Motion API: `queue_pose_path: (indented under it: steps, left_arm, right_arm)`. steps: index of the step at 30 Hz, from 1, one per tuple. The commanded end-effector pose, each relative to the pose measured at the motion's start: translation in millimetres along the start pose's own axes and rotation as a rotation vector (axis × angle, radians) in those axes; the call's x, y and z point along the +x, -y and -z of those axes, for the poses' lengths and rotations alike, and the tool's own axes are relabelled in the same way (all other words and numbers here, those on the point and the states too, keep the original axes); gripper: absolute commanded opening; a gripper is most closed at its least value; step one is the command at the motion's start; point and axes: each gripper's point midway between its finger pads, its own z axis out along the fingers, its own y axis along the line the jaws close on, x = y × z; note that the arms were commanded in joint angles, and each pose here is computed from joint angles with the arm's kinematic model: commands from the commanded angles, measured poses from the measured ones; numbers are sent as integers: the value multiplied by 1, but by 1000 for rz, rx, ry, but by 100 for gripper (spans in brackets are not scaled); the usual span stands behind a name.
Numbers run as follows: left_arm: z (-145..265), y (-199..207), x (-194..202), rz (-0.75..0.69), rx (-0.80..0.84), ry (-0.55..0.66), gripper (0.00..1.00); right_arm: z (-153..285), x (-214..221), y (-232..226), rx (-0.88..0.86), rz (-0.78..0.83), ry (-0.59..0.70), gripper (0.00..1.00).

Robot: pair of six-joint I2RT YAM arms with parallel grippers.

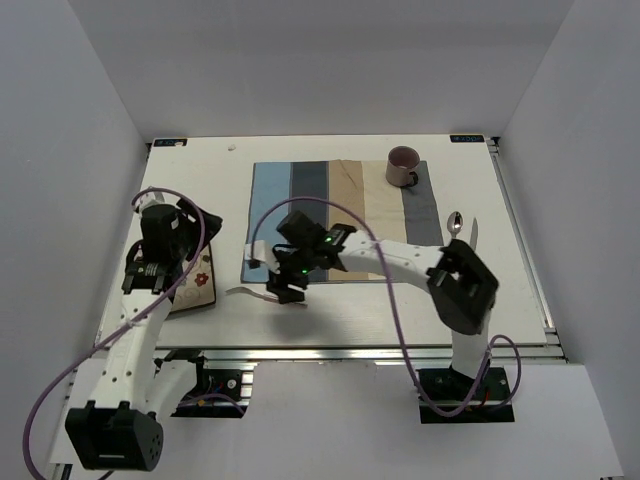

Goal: Set the dinner table for one person

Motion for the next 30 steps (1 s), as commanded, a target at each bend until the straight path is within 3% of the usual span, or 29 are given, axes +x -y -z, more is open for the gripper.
queue_pose_path:
  steps: [1, 10, 18, 26, 30]
  left_arm:
    - [26, -9, -16, -48, -54, 70, 76]
    - [68, -18, -41, -117, -130, 170, 77]
    - [73, -17, -48, -147, -146, 183, 76]
    - [73, -10, -55, -158, -134, 191, 76]
    - [76, -4, -63, -163, -128, 208, 76]
  right_arm:
    - [-29, -16, 32, 144, -85, -30, 67]
    - [-76, -15, 37, 194, -70, -96, 66]
    - [-94, -3, 40, 215, -65, -134, 62]
    - [-107, 17, 38, 223, -62, -188, 43]
    - [-105, 22, 38, 230, -58, -202, 28]
